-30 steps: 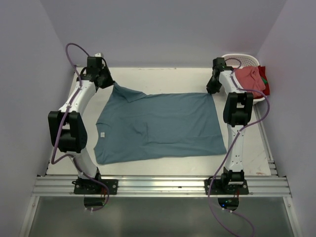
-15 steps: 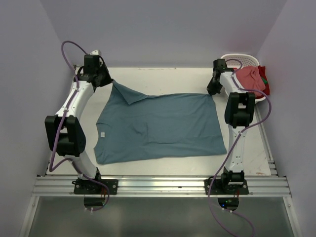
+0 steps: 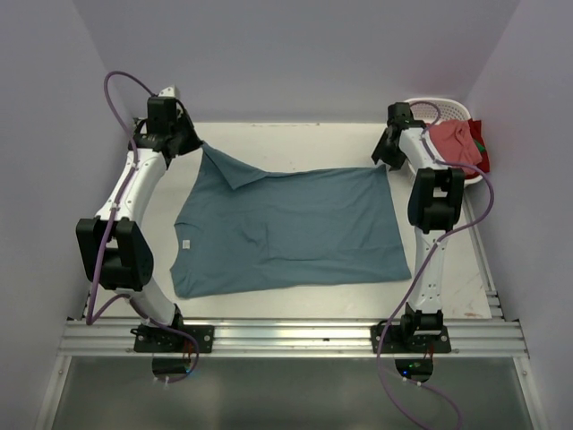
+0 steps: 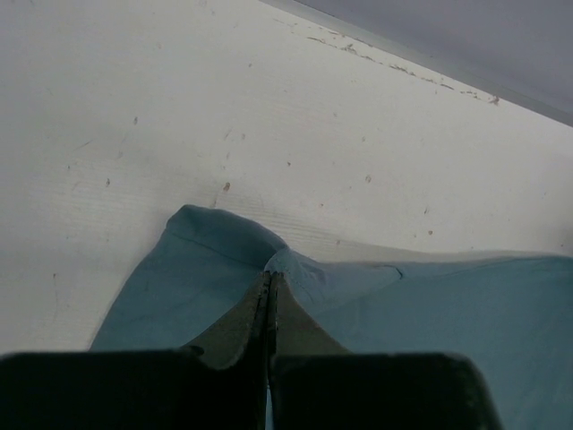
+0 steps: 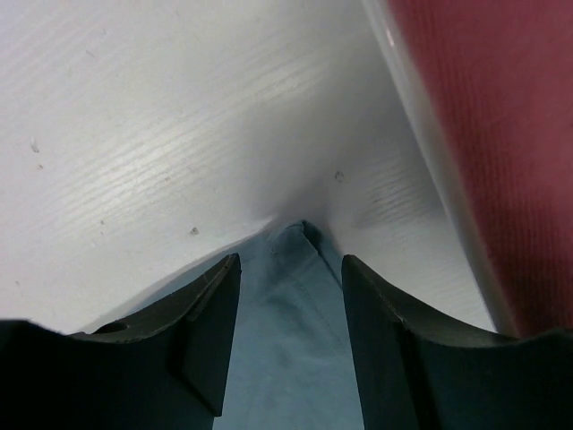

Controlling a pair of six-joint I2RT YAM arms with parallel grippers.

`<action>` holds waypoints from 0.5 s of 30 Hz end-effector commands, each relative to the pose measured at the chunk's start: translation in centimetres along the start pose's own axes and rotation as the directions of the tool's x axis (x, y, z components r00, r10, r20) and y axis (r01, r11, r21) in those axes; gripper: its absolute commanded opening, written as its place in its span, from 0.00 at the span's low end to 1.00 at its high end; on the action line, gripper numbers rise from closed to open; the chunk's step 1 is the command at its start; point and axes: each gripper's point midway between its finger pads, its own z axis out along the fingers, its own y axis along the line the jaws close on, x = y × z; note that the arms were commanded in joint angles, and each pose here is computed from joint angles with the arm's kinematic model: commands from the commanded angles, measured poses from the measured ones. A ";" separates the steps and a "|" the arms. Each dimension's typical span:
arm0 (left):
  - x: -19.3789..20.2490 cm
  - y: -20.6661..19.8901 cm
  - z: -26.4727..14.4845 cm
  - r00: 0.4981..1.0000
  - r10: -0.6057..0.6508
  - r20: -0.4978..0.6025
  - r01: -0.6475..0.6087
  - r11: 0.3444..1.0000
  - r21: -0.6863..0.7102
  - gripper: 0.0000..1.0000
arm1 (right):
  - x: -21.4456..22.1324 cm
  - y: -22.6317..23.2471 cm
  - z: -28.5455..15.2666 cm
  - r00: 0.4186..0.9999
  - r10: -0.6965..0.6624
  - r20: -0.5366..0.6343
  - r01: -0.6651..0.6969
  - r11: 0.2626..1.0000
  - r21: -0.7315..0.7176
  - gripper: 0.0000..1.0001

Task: Fold and stack the t-shirts
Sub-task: Fold the tshirt

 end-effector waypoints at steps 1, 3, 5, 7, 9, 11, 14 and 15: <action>-0.8 0.3 -1.0 0.999 0.013 0.029 -0.013 1.000 0.004 0.00 | -2.1 -0.1 -0.6 0.999 0.012 0.049 -0.012 1.000 0.010 0.53; -0.9 0.3 -1.1 0.999 0.013 0.033 -0.013 1.000 0.004 0.00 | -2.1 -0.1 -0.2 0.999 0.012 0.045 -0.013 1.000 0.015 0.50; -0.9 0.2 -1.1 0.999 0.014 0.032 -0.014 1.000 0.005 0.00 | -1.9 0.0 0.6 0.999 0.013 0.038 -0.014 1.000 0.019 0.46; -0.9 0.3 -1.0 0.999 0.013 0.029 -0.013 1.000 0.005 0.00 | -1.9 0.2 1.0 0.999 0.016 0.034 -0.017 1.000 0.020 0.37; -0.7 0.4 -0.9 1.000 0.015 0.022 -0.015 1.000 0.003 0.00 | -1.5 0.2 1.8 1.000 0.018 0.018 -0.018 1.000 0.022 0.31; -0.8 0.4 -1.1 1.000 0.016 0.026 -0.016 1.000 0.001 0.00 | -1.0 0.1 2.3 1.000 0.016 0.004 -0.016 1.000 0.024 0.30; -0.8 0.5 -1.1 1.000 0.017 0.025 -0.017 1.000 -0.001 0.00 | -0.8 -0.1 2.5 1.000 0.017 0.000 -0.017 0.999 0.031 0.30; -0.9 0.6 -1.1 1.000 0.015 0.027 -0.015 1.000 -0.001 0.00 | -0.9 0.0 2.2 1.000 0.017 0.005 -0.017 0.999 0.027 0.29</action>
